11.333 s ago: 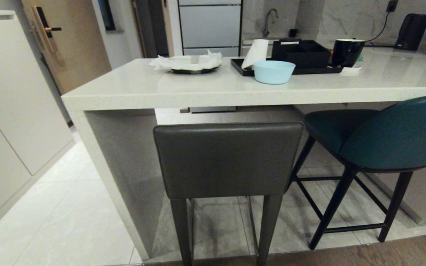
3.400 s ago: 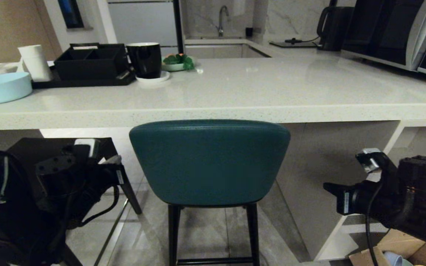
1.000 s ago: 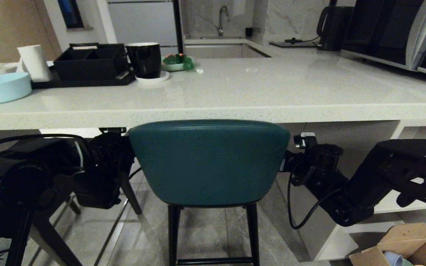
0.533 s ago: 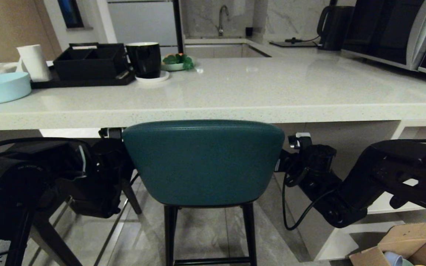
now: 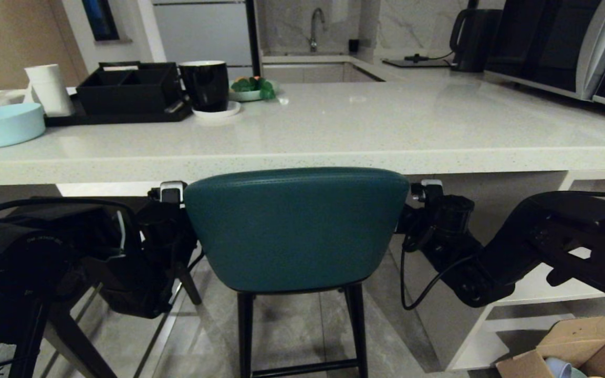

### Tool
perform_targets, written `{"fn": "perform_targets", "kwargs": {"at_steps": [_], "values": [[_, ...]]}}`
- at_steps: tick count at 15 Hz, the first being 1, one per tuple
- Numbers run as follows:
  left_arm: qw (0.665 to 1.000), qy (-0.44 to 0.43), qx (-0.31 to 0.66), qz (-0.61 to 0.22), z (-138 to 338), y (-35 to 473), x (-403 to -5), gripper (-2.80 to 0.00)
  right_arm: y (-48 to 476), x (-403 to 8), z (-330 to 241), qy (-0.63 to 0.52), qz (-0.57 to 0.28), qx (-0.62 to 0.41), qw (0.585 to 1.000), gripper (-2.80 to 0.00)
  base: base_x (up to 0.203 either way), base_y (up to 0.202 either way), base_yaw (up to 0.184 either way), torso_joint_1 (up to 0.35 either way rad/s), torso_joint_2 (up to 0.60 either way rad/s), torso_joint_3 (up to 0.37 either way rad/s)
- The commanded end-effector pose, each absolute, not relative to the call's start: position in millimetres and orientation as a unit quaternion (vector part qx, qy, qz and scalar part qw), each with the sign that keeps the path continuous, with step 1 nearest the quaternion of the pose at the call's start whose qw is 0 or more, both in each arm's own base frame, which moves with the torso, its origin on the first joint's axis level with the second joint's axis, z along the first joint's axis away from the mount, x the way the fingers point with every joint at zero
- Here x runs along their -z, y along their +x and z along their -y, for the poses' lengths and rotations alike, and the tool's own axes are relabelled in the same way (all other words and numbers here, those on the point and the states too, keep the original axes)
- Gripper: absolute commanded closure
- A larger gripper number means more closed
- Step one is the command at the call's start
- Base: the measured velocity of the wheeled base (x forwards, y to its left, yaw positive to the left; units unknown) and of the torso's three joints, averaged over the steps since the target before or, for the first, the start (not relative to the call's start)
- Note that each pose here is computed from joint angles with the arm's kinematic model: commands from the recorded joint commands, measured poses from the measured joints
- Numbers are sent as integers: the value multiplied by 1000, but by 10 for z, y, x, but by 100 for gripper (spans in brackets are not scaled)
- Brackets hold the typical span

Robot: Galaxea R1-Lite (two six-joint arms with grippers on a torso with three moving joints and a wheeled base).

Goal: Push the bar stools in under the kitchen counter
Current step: Pull the blue chair out from under the dining table

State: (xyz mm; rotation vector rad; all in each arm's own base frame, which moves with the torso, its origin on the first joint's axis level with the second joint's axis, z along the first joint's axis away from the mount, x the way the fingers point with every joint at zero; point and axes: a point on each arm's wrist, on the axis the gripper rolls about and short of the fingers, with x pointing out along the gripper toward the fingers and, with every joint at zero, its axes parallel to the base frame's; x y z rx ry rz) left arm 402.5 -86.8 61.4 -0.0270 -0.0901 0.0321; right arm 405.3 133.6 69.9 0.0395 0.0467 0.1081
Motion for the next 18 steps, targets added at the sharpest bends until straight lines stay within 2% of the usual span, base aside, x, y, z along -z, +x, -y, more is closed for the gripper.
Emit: {"fn": "perform_targets", "kwargs": {"at_steps": [1, 9, 18], "values": [[998, -16, -20, 52, 858, 4032, -629, 0, 4120, -784, -1312, 24, -10, -47, 999, 0, 0, 0, 0, 0, 0, 0], [998, -18, -24, 61, 835, 4048, -685, 0, 4226, -805, -1380, 27, -7, -49, 998, 0, 0, 0, 0, 0, 0, 0], [999, -11, -31, 37, 789, 3988, -574, 0, 3739, -744, -1595, 39, -29, -92, 995, 0, 0, 0, 0, 0, 0, 0]]}}
